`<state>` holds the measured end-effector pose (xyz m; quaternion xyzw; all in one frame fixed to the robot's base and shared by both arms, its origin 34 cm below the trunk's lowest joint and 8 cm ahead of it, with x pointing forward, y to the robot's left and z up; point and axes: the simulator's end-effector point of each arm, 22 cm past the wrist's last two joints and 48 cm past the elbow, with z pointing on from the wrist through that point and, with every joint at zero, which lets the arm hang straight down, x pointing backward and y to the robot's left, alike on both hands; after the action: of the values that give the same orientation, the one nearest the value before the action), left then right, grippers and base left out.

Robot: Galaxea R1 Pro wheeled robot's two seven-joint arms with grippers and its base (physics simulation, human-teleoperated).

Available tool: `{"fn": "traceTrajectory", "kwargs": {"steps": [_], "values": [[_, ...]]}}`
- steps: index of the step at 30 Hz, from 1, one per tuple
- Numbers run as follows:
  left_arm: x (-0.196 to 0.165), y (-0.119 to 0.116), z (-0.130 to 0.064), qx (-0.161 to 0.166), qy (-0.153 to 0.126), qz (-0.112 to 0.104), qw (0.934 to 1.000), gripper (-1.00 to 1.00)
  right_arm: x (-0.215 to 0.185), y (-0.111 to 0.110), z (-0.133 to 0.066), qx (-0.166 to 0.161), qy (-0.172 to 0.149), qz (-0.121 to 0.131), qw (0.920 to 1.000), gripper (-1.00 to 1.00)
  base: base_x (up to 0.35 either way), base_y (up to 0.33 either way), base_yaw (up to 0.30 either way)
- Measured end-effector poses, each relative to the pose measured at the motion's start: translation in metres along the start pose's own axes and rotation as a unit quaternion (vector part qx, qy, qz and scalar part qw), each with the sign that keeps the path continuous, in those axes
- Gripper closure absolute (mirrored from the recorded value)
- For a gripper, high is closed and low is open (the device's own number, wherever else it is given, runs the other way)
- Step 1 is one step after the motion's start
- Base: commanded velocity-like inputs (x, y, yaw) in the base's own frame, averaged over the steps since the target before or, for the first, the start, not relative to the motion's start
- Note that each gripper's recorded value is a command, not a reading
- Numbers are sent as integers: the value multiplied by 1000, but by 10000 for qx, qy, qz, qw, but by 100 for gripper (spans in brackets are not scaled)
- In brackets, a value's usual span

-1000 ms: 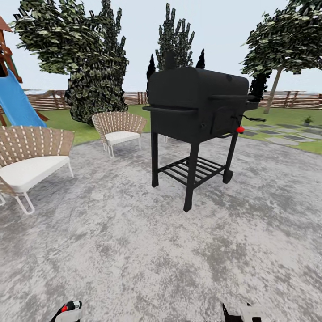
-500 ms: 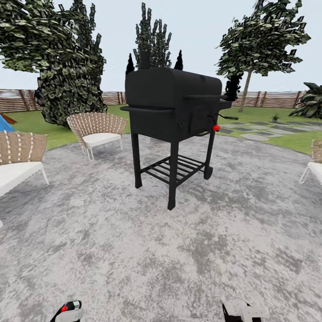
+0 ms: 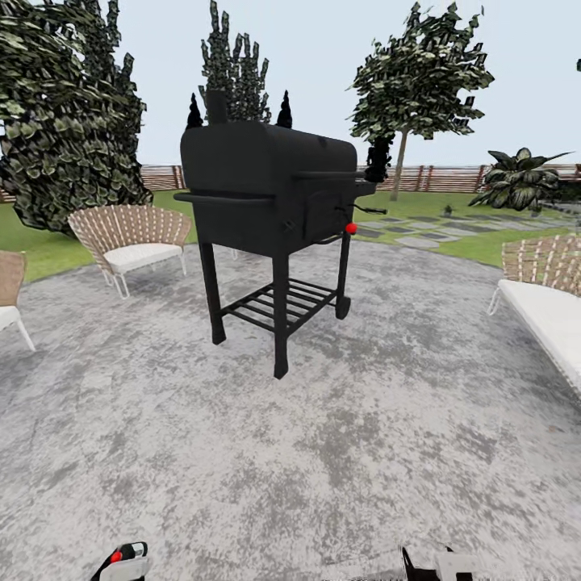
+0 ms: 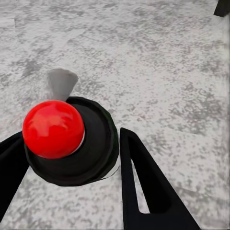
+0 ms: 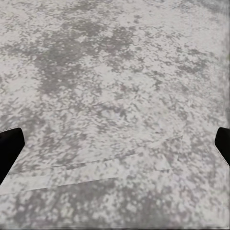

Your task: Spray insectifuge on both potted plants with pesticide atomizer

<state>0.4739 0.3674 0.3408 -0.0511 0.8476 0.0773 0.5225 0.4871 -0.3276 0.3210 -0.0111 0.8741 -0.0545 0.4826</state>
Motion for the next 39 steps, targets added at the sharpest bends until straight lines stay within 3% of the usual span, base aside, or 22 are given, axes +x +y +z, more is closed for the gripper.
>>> {"fn": "traceTrajectory", "kwargs": {"steps": [7,15,39], "values": [[0,2,0,-36,1,-2,10000,100,0,-4,0,27,0,-3,10000,-100,0,0,-278],[0,2,0,-42,4,6,10000,100,1,-20,-1,311,5,270,9992,-100,48,-2,-278],[0,2,0,-52,3,-2,10000,100,2,-18,-1,304,17,292,9991,-100,275,-130,-278]]}}
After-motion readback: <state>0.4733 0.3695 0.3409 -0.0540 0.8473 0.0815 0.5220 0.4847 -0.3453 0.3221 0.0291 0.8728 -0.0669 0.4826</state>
